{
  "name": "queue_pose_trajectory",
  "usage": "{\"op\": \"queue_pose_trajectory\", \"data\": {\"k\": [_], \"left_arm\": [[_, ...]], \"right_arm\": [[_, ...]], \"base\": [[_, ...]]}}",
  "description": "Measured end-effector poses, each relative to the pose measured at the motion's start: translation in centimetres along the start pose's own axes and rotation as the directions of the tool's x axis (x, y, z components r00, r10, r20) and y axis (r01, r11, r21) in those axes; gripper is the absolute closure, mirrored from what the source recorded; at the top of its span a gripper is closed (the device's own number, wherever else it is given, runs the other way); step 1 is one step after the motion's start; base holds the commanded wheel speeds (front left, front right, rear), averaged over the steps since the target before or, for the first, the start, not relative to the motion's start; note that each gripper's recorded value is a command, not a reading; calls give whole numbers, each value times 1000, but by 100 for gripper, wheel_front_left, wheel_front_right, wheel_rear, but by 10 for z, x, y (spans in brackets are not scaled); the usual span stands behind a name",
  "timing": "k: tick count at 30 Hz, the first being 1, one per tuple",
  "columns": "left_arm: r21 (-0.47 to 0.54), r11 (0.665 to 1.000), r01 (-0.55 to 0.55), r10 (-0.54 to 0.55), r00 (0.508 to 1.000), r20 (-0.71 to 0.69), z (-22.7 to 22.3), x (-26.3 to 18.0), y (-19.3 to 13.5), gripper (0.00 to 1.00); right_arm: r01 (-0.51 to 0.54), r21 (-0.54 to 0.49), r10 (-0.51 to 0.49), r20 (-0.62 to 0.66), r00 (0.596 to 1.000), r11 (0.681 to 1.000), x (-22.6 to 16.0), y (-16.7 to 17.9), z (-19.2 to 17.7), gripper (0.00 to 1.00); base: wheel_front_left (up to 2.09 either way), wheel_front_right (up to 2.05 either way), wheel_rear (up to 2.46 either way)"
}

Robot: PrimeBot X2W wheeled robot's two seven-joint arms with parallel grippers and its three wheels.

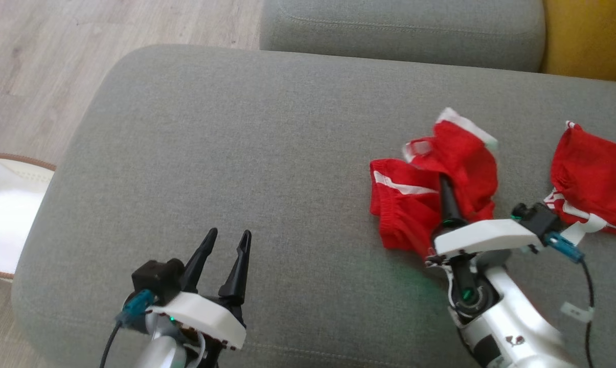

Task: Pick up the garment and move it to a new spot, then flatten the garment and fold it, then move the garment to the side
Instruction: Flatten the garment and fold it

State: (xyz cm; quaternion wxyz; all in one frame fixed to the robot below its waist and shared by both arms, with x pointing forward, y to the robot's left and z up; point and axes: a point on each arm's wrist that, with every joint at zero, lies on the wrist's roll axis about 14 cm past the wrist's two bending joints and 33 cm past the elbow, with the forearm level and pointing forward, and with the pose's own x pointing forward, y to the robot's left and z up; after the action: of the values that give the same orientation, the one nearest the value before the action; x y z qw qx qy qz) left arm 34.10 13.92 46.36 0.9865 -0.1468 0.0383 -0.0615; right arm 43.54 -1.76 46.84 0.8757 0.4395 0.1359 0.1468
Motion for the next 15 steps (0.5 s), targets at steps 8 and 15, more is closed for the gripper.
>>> {"op": "queue_pose_trajectory", "data": {"k": [8, 15], "left_arm": [[0, 1000, -16, 16, 1000, 3, 0, -4, 5, 0], [-3, 1000, -28, 28, 1000, -7, -3, -7, 7, 0]], "right_arm": [[-76, -38, 72, -90, 993, 996, -2, 22, -30, 100], [-111, -91, 93, -187, 978, 990, -7, 27, -59, 0]], "base": [[0, 0, 0], [0, 0, 0]]}}
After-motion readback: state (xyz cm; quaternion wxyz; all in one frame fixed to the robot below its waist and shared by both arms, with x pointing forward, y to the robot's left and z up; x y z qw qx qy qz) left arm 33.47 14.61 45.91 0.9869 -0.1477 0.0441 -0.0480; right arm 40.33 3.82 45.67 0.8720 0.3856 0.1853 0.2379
